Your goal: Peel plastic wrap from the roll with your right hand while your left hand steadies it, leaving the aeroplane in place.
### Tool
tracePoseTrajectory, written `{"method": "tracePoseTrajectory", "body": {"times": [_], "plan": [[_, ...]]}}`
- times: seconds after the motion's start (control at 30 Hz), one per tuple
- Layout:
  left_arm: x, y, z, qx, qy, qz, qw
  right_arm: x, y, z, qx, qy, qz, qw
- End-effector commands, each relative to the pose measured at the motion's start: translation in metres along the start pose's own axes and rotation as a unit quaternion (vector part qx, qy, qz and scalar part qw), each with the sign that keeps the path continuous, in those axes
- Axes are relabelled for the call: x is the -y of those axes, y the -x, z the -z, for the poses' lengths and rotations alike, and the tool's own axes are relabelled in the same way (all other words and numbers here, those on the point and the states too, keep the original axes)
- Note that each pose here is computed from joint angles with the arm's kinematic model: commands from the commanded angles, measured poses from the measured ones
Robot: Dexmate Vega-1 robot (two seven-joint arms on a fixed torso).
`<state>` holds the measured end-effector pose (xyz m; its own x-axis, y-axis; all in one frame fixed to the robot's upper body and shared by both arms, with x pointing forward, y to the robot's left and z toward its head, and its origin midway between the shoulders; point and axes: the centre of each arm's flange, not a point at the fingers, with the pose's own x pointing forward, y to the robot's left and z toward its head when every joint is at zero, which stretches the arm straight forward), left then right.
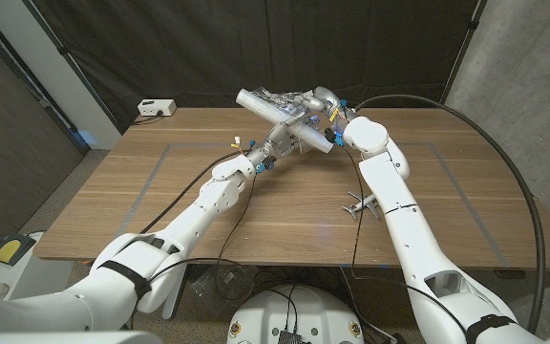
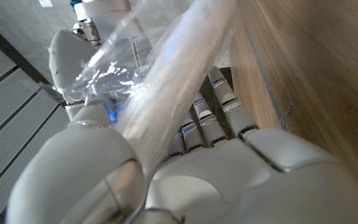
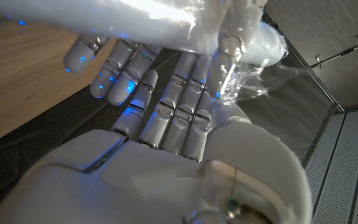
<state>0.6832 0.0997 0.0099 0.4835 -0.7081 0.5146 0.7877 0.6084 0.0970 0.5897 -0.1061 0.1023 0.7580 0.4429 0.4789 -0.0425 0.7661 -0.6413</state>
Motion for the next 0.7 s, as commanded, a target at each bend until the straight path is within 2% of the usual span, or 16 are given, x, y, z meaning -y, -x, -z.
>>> {"method": "tracePoseTrajectory", "body": {"times": [0.03, 0.23, 0.7], "plan": [[0.004, -0.002, 0.017, 0.065, 0.089, 0.028, 0.994, 0.000, -0.003, 0.000, -0.013, 0.000, 0.012, 0.9998], [0.002, -0.002, 0.019, 0.072, 0.108, 0.031, 0.991, 0.001, -0.004, -0.001, -0.014, 0.005, 0.024, 0.9996], [-0.001, 0.001, 0.025, 0.064, 0.117, 0.025, 0.991, 0.007, -0.009, -0.011, -0.013, 0.031, 0.051, 0.9981]]}}
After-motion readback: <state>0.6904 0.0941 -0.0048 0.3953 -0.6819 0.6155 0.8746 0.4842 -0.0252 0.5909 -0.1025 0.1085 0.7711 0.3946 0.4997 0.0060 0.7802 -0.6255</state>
